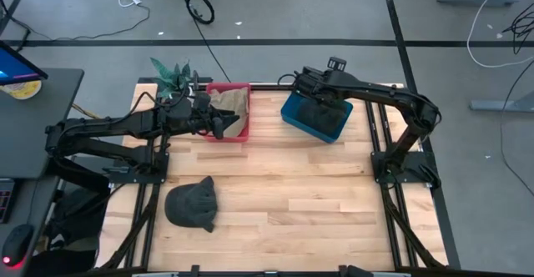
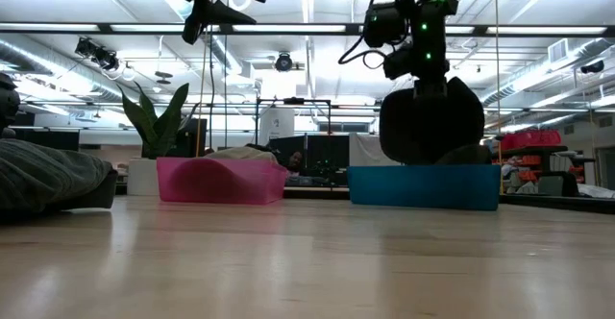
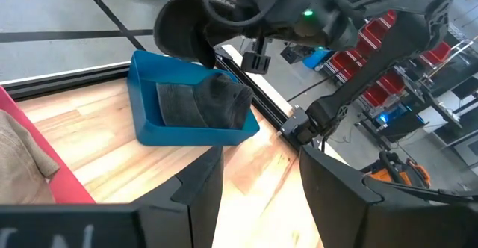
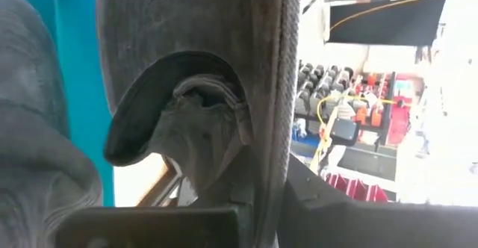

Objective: Pick & Place hat
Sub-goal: Put the top black cap into the blue bin, then put the black cap into the blue bin

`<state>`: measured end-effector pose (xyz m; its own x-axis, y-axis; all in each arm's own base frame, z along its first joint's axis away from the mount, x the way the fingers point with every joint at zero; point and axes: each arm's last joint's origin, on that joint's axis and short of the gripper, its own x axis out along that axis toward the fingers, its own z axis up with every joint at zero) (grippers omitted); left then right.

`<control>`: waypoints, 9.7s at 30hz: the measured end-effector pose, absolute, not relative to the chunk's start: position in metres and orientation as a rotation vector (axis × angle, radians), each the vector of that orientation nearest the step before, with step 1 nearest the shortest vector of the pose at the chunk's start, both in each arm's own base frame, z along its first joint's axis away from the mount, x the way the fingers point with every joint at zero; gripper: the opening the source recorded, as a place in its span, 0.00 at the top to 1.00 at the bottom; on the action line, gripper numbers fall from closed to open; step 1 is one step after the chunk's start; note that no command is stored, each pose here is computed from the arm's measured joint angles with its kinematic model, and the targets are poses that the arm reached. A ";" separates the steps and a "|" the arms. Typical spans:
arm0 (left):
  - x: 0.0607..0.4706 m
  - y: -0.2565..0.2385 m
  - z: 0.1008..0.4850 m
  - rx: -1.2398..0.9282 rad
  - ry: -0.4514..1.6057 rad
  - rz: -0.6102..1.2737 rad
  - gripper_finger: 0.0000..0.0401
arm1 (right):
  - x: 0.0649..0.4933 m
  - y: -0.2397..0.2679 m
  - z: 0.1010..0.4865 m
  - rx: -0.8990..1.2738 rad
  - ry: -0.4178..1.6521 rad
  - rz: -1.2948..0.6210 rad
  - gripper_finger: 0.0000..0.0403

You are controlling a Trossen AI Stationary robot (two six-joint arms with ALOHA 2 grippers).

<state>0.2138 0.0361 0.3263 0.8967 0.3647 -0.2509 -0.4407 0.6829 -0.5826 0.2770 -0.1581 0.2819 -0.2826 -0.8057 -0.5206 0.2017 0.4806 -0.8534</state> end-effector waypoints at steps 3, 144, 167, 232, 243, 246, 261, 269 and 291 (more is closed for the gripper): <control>0.214 0.036 0.326 -0.683 0.118 0.453 0.55 | 0.276 -0.150 0.292 -0.558 1.510 -1.076 0.96; 0.190 -0.032 0.283 -1.056 0.798 0.296 0.55 | 0.307 -0.067 0.336 0.518 0.725 -0.250 0.74; 0.211 -0.083 0.262 -0.203 0.891 -0.357 0.55 | 0.324 -0.045 0.256 1.043 0.670 -0.026 0.52; 0.265 -0.086 0.172 0.783 1.406 -0.590 0.93 | 0.337 -0.044 0.278 0.973 0.376 -0.036 0.52; 0.296 -0.064 0.245 0.721 1.324 -0.290 0.93 | 0.338 -0.046 0.282 1.027 0.364 0.017 0.52; 0.298 -0.057 0.266 0.683 1.317 -0.212 0.93 | 0.337 -0.044 0.282 1.031 0.385 0.068 0.52; 0.316 -0.027 0.362 0.168 0.970 0.369 0.93 | 0.274 -0.035 0.349 0.833 0.287 0.210 0.52; 0.314 -0.015 0.419 0.062 0.734 0.488 0.93 | 0.227 -0.030 0.370 0.711 0.239 0.019 0.52; 0.310 -0.024 0.447 0.509 0.709 -0.068 0.93 | 0.226 -0.025 0.375 0.721 0.236 0.128 0.52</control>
<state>0.3095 -0.0240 0.4468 0.7622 0.1098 -0.6380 0.2283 0.8766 0.4236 0.2264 -0.0247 0.3745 0.9658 0.1966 -0.1691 -0.0349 0.7449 0.6663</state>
